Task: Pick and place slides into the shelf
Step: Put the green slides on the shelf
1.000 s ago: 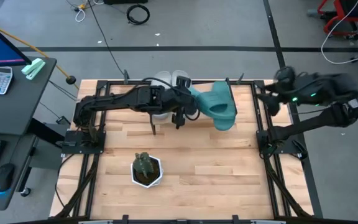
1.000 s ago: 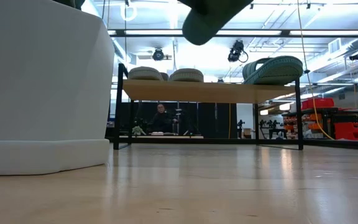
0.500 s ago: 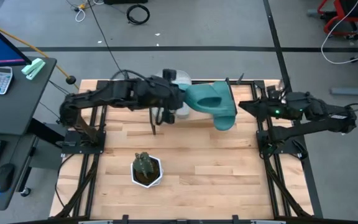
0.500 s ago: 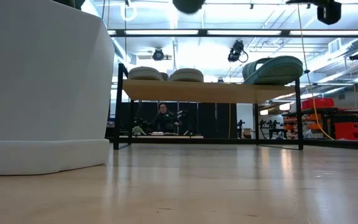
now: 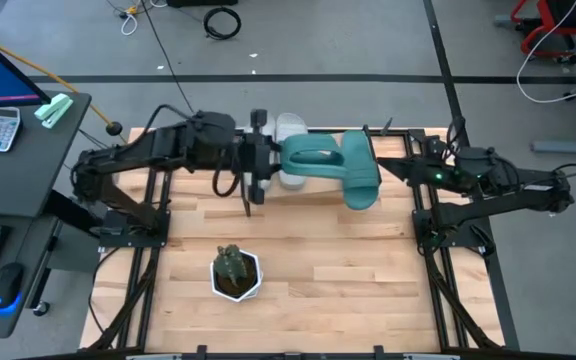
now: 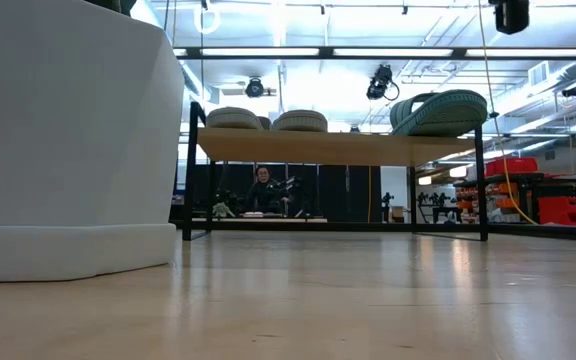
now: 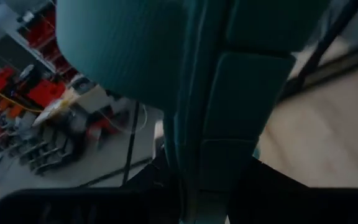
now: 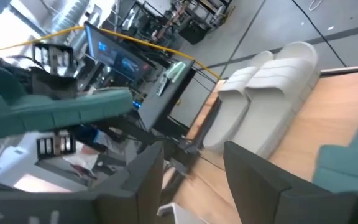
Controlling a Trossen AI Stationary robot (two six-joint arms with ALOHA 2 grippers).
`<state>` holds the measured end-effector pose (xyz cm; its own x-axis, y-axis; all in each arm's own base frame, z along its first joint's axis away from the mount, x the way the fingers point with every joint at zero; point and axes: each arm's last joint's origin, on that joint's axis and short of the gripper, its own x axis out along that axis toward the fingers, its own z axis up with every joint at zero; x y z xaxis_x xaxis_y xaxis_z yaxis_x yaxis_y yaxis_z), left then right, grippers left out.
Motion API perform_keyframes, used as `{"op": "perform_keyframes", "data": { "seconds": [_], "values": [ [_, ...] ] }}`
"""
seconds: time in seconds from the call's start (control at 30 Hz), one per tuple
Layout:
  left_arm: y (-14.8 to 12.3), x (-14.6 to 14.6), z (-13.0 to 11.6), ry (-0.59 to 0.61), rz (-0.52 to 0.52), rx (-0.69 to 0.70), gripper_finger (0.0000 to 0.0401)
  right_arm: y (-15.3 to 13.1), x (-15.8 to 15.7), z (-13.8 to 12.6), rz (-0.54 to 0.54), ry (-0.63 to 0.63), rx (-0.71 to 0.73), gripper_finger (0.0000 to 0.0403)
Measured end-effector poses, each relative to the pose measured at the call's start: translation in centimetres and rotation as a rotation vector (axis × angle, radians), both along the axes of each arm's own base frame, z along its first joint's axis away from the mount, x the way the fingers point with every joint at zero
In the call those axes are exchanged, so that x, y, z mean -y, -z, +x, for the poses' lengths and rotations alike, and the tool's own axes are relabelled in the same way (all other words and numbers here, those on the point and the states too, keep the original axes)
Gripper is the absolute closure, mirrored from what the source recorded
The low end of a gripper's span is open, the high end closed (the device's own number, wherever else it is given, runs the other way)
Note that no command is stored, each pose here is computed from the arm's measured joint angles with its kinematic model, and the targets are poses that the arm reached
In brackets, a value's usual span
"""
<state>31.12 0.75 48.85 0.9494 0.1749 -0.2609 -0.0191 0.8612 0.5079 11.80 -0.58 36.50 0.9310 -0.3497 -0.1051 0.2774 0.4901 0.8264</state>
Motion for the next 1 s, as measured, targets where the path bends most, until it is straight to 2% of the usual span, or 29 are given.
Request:
{"op": "perform_keyframes", "data": {
  "seconds": [0.17, 0.33, 0.4, 0.5, 0.57, 0.67, 0.73, 0.8, 0.9, 1.0],
  "values": [
    [3.6, 0.0, -1.1, -0.011, -0.083, 0.250, 0.0315, 0.0, -0.1, 1.5, 0.003, -0.001, 0.012, 0.0229],
    [5.6, -0.9, -4.5, -0.043, -0.123, 0.596, 0.0316, 0.0, -0.1, 2.6, 0.041, 0.003, 0.029, 0.0229],
    [6.9, -1.6, -5.5, -0.068, -0.108, 0.656, 0.0316, 0.0, -0.1, 3.3, 0.085, 0.011, 0.054, 0.0229],
    [9.4, -2.8, -5.7, -0.096, -0.076, 0.635, 0.0316, 0.4, 0.1, 4.4, 0.201, 0.029, 0.073, 0.0229],
    [10.5, -3.3, -5.6, -0.090, 0.000, 0.583, 0.0316, 0.8, 0.3, 5.1, 0.300, 0.056, 0.090, 0.0229],
    [10.8, -3.3, -5.3, -0.089, 0.188, 0.518, 0.0316, 1.1, 0.8, 6.0, 0.436, 0.087, 0.135, 0.0229],
    [11.3, -3.3, -4.9, -0.074, 0.304, 0.458, 0.0316, 1.0, 1.1, 6.4, 0.488, 0.072, 0.166, 0.0229],
    [11.8, -3.3, -4.6, -0.096, 0.429, 0.379, 0.0316, 0.6, 1.3, 6.7, 0.508, 0.013, 0.212, 0.0229],
    [12.2, -3.2, -4.6, -0.255, 0.658, 0.225, 0.0316, -0.5, 1.5, 6.9, 0.536, -0.147, 0.295, 0.0229],
    [12.9, -3.4, -4.0, -0.270, 0.778, 0.121, 0.0316, -0.7, 1.4, 7.1, 0.597, -0.239, 0.310, 0.0229]
  ]
}}
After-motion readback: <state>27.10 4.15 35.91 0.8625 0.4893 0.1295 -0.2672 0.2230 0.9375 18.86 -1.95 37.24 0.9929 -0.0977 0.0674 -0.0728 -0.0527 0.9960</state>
